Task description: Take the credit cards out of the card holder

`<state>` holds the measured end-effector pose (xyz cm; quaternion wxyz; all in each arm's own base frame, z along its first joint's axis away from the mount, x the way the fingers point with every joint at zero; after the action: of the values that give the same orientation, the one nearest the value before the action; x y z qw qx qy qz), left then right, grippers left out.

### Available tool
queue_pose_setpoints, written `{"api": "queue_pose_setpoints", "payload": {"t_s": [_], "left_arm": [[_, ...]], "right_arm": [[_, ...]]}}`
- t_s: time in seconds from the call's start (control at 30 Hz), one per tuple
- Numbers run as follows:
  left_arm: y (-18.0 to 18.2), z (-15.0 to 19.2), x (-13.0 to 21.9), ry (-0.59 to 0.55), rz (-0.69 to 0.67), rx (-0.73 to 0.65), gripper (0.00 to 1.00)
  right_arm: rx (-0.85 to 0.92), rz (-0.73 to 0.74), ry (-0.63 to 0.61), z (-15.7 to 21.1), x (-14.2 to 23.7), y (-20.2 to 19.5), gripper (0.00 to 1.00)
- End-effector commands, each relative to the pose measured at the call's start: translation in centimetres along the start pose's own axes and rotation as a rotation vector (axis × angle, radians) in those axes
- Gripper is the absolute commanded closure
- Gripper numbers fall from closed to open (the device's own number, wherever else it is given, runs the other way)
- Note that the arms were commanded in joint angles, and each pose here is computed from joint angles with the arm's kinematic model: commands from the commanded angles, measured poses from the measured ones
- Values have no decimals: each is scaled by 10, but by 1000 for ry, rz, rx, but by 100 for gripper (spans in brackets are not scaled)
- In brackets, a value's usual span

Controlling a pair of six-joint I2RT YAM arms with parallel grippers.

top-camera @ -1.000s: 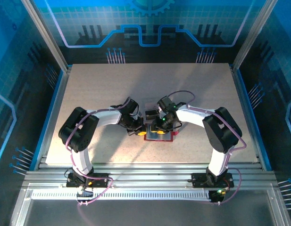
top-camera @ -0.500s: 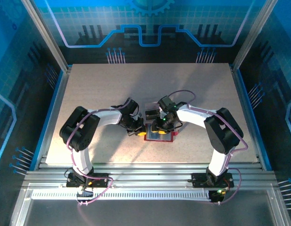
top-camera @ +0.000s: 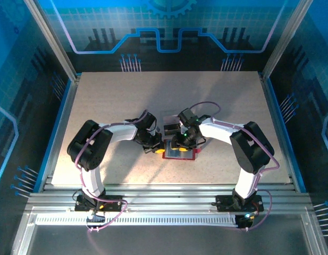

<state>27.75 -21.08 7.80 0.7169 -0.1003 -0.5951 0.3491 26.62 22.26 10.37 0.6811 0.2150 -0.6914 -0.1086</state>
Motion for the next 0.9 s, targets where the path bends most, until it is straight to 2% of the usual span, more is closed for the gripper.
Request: {"api": "queue_pose_setpoints", "payload": {"t_s": [0.0,0.27,0.43,0.6,0.87], "left_arm": [[32,4,-11,27,-133,67,100],[30,5,-10,24,-130,63,100],[29,4,-9,23,-128,61,100],[28,5,-9,25,-130,57,100],[29,4,-9,26,-131,59,100]], "right_arm": [[10,38,28,6,-1,-2,60],[-3,-80,-15,2,0,9,60],[-17,-73,2,2,-7,4,60],[-18,-38,22,4,-13,-2,60],[34,159,49,8,0,-8,60]]}}
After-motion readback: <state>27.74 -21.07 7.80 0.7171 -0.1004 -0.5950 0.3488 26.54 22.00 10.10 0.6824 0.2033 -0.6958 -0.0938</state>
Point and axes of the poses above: each hand's point on the last joint's axis, 136 mm out from that joint toward the fingers, its own x axis back along the fingers, its own y axis along the line the jaws close on, z = x × y, the point moved 8 cm from there along x, back along the fingers, and after that the axes turned 9 degrees about x, right-handed, at the moved point
